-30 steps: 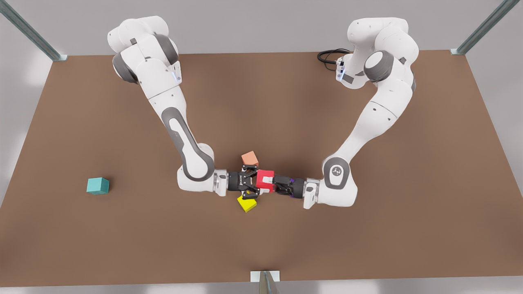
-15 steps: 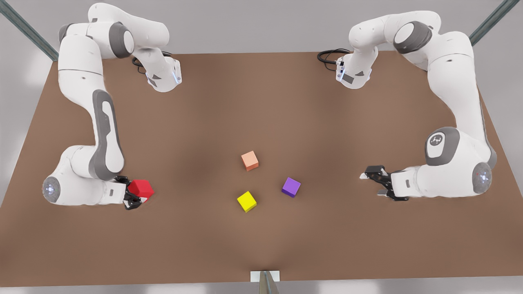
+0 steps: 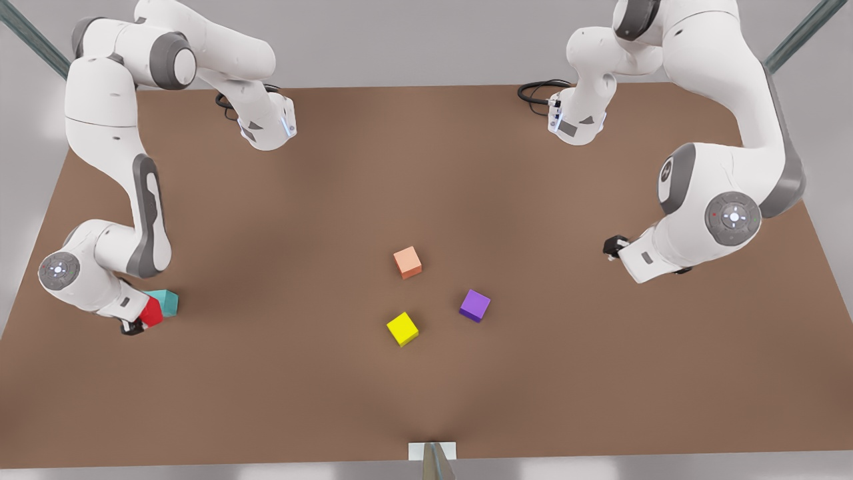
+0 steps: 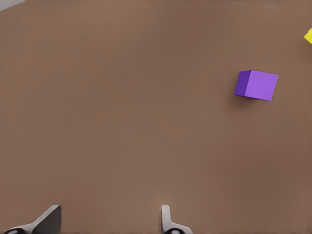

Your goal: Pick up red wooden cube and pass to hand red wooden cube and place in blue wooden cube

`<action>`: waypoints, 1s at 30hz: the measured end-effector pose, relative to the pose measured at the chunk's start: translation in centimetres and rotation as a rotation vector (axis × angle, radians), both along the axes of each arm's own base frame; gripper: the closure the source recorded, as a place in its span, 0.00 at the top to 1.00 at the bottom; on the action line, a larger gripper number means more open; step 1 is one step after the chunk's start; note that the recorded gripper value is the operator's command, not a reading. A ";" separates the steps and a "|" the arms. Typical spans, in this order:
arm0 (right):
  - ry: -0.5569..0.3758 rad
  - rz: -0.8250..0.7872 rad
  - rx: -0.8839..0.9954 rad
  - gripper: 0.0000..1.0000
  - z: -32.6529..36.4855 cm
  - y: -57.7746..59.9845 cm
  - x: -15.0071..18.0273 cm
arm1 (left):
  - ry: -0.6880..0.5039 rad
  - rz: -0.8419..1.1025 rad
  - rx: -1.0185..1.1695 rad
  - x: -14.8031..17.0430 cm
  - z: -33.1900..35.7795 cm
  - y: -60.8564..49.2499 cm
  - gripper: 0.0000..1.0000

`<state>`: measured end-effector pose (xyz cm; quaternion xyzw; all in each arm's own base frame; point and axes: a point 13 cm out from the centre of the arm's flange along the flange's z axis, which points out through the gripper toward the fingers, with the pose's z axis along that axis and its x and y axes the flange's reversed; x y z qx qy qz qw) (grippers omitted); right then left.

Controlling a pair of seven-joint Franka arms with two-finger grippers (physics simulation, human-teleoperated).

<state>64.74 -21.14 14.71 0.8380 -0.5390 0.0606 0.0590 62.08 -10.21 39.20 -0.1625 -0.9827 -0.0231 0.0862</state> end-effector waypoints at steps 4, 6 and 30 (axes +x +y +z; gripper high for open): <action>-0.029 -0.030 -0.006 0.50 -0.5 -2.0 -0.6 | 0.004 0.029 -0.011 0.2 -0.2 -0.2 1.00; -0.025 -0.037 -0.003 0.50 -1.2 -2.1 -1.4 | 0.006 0.040 -0.013 0.1 -0.3 -0.4 1.00; 0.013 0.003 0.057 1.00 -3.7 -1.5 -4.9 | 0.017 0.099 -0.005 -0.3 -0.4 -1.0 1.00</action>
